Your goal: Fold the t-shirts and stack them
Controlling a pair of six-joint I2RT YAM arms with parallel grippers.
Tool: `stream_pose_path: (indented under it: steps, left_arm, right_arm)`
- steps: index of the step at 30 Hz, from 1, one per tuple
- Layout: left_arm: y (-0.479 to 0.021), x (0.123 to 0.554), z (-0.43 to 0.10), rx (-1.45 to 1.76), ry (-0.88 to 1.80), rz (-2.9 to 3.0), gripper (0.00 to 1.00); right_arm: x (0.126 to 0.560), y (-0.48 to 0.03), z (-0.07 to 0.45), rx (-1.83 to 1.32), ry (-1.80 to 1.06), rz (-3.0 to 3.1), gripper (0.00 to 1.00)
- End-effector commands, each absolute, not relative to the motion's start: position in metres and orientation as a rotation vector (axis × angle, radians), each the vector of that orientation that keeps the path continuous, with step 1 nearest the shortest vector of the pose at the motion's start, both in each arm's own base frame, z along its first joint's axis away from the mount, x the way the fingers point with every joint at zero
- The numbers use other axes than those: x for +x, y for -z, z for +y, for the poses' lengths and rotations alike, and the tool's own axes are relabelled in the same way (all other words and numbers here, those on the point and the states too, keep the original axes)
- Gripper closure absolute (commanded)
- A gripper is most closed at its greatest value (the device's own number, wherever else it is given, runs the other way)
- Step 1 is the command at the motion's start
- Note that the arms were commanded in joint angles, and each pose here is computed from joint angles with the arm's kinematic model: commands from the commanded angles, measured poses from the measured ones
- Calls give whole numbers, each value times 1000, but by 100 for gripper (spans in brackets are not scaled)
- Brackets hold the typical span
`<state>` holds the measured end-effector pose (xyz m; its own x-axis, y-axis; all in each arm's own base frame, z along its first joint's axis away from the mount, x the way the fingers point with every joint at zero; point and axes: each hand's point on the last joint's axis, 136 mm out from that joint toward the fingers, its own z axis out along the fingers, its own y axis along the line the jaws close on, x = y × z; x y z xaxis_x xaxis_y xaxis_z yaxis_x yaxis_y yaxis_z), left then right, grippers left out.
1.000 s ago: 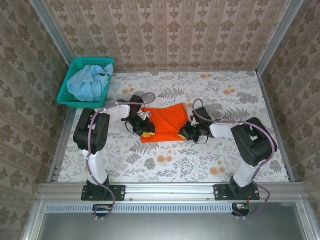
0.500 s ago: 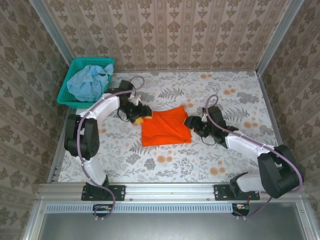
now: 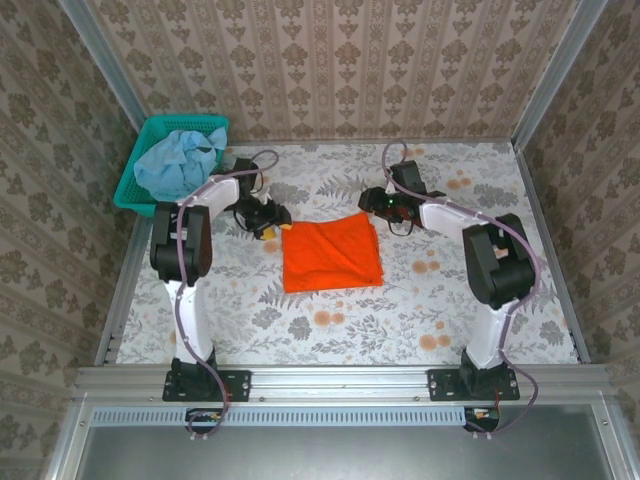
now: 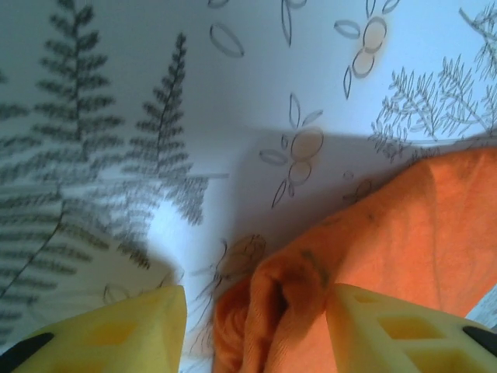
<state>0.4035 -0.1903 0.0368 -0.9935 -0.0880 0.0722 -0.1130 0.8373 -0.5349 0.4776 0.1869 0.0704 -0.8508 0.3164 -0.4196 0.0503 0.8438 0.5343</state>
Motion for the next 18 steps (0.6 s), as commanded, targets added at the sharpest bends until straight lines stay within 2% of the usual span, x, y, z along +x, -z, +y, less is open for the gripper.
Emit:
stream_pose_path:
  steps: [1,3,8,11,14,18]
  left_arm:
    - [-45,413,-199,113,-941,-2971,55]
    - [-42,413,-200,110,-946,-2967,58]
    - [-40,413,-203,100,-970,-2965,71]
    - [-44,416,-204,97,-982,-2978,82]
    - [-45,420,-200,100,-962,-3006,89]
    - [-38,423,-197,120,-926,-3016,94]
  right_arm:
    - [470,-58,193,197,-691,2615,53]
    - [469,-53,197,191,-708,2631,58]
    - [466,-55,202,182,-766,2637,87]
    - [463,-71,198,200,-771,2605,100]
    - [458,-83,180,302,-732,2582,100]
    - [448,-78,162,412,-704,2563,100]
